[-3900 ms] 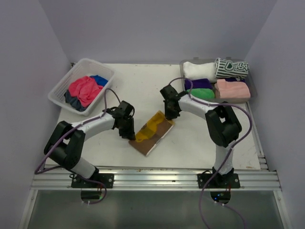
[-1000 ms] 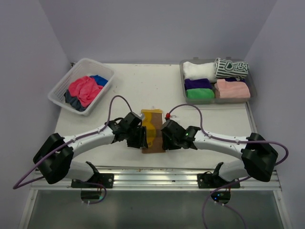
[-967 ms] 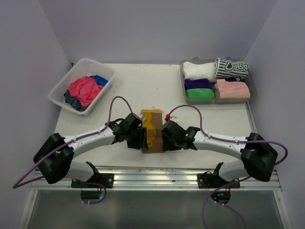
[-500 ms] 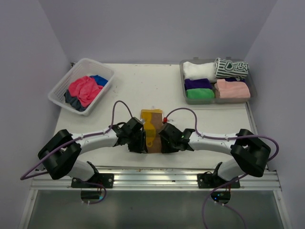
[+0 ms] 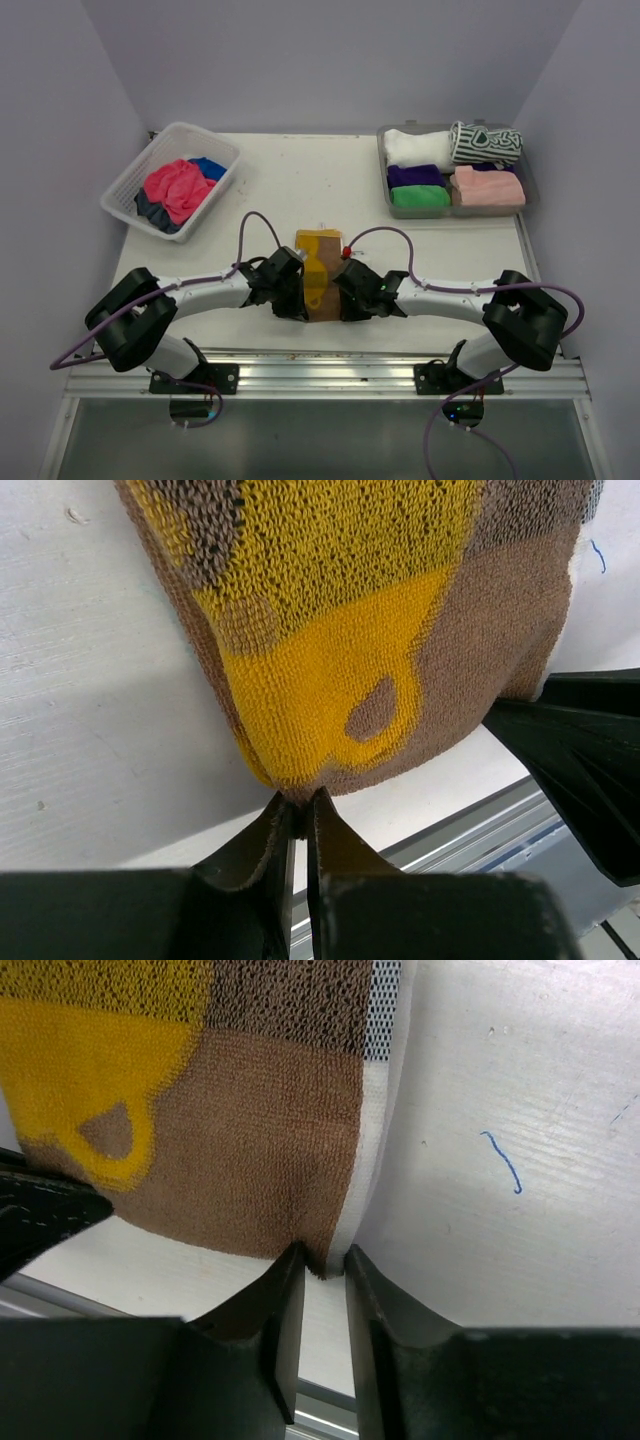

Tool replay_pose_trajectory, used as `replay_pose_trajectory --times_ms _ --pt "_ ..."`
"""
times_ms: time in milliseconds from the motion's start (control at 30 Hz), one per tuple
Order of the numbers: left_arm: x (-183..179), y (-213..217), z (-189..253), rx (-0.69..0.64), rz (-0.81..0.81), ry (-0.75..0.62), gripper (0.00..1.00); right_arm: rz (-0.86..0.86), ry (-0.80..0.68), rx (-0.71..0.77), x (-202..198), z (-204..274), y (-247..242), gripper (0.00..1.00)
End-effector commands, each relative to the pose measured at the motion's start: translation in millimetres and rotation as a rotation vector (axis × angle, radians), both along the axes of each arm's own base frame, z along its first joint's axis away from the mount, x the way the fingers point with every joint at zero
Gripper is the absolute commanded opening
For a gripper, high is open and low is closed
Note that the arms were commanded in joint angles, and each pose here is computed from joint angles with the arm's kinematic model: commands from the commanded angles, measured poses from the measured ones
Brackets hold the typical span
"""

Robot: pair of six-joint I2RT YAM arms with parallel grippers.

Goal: Roll the towels
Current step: Roll the towel

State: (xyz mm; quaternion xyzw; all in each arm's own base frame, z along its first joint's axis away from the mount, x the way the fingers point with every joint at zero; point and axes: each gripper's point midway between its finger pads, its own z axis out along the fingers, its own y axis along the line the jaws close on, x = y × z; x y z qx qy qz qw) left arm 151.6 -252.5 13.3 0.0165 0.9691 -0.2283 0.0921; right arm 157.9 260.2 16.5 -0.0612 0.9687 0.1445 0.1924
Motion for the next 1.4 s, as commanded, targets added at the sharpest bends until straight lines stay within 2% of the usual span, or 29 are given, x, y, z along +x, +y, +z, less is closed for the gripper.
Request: replay_pose_trajectory --times_ms 0,100,133,233,333,400,667,767,800,867,900,1367 --pt "3.6 2.3 -0.7 0.028 0.013 -0.016 0.08 -0.010 -0.024 0.015 3.1 9.3 3.2 0.29" --pt "3.7 2.0 1.1 0.029 0.008 -0.016 0.14 -0.011 -0.023 0.009 2.6 8.8 2.3 0.35" --pt "2.6 2.9 0.0 0.034 0.007 -0.010 0.26 -0.011 -0.020 0.006 1.4 7.7 1.4 0.36" --pt "-1.9 6.3 -2.2 0.039 0.010 0.004 0.38 -0.013 -0.019 -0.001 -0.8 5.6 -0.4 0.34" --pt "-5.4 10.7 -2.2 0.043 0.014 0.005 0.38 -0.014 -0.017 -0.001 -3.3 5.3 -1.0 0.30" --pt "-7.2 12.9 -1.0 0.045 0.013 0.003 0.36 -0.012 -0.013 0.008 -4.8 6.1 0.6 0.26" --pt "-8.8 13.7 -3.1 0.052 0.009 0.010 0.27 -0.017 -0.016 -0.008 -6.4 5.4 -0.2 0.28" --pt "-7.9 12.1 -3.5 0.048 0.015 0.009 0.17 -0.030 -0.020 -0.019 -6.1 5.8 -4.2 0.28" --pt "-6.1 11.4 -2.7 0.047 0.021 0.007 0.08 -0.033 -0.027 -0.019 -5.5 6.9 -4.9 0.21" --pt "-5.3 9.5 0.7 0.042 0.020 0.004 0.00 -0.036 -0.037 -0.011 -4.2 11.2 -4.8 0.09" --pt "-4.5 9.3 2.3 0.042 0.024 0.002 0.00 -0.038 -0.044 -0.015 -3.2 12.8 -5.8 0.00" --pt "24.2 -5.6 68.7 -0.016 0.055 -0.080 0.00 -0.039 -0.156 -0.087 20.7 57.2 -10.6 0.00"
